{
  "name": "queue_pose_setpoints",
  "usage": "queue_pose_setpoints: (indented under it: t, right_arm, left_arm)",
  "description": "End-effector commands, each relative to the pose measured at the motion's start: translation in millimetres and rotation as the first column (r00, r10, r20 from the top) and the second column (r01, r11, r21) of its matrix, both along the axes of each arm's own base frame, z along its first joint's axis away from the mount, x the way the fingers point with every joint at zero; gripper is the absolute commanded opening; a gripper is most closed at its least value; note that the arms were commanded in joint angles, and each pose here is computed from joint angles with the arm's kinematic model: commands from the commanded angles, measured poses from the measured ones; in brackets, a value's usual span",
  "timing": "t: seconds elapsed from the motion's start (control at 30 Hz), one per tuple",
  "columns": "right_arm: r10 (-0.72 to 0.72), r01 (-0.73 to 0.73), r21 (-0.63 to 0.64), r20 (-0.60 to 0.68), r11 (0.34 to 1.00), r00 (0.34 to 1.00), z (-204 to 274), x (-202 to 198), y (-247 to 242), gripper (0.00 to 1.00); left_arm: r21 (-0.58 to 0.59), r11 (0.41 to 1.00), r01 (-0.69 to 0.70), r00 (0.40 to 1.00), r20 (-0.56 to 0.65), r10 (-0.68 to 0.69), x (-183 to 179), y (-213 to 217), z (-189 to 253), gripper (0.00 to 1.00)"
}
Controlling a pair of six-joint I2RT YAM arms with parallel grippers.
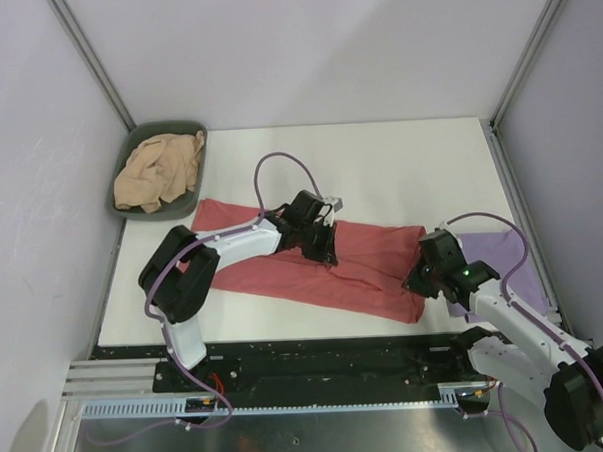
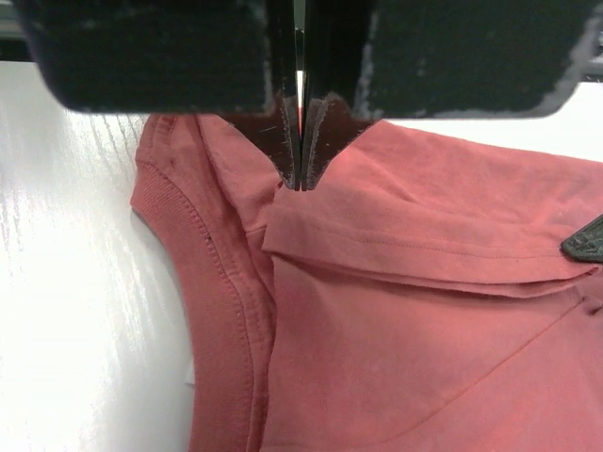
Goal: Fold and stack the t-shirts
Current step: Fold the other side of the tshirt into a rectangle
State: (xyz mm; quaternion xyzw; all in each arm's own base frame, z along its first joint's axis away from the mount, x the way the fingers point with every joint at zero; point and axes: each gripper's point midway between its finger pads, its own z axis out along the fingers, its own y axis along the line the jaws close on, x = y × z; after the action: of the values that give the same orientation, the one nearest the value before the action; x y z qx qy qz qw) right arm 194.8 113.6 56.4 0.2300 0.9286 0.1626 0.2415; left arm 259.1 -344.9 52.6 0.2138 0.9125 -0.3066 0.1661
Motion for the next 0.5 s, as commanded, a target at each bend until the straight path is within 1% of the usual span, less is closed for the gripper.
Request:
queue_pose_setpoints:
  t: [0.0,0.47]
  right_arm:
    - [0.018,-0.018,0.006,-0.007,1.000,1.000,2.5,-8.9,4.4,0.00]
    - [0.037,-0.037,-0.001,-0.019,0.999,0.999,0.7,-15.8,9.1,0.02]
  left_arm:
    - [-0.019,0.999,-0.032,0.998,0.045,0.033,-3.3,3.8,17.5,0.05]
    - [0.043,0.996,-0.080,0.997,0.019,0.079,-19.6,23.6,-1.8,0.06]
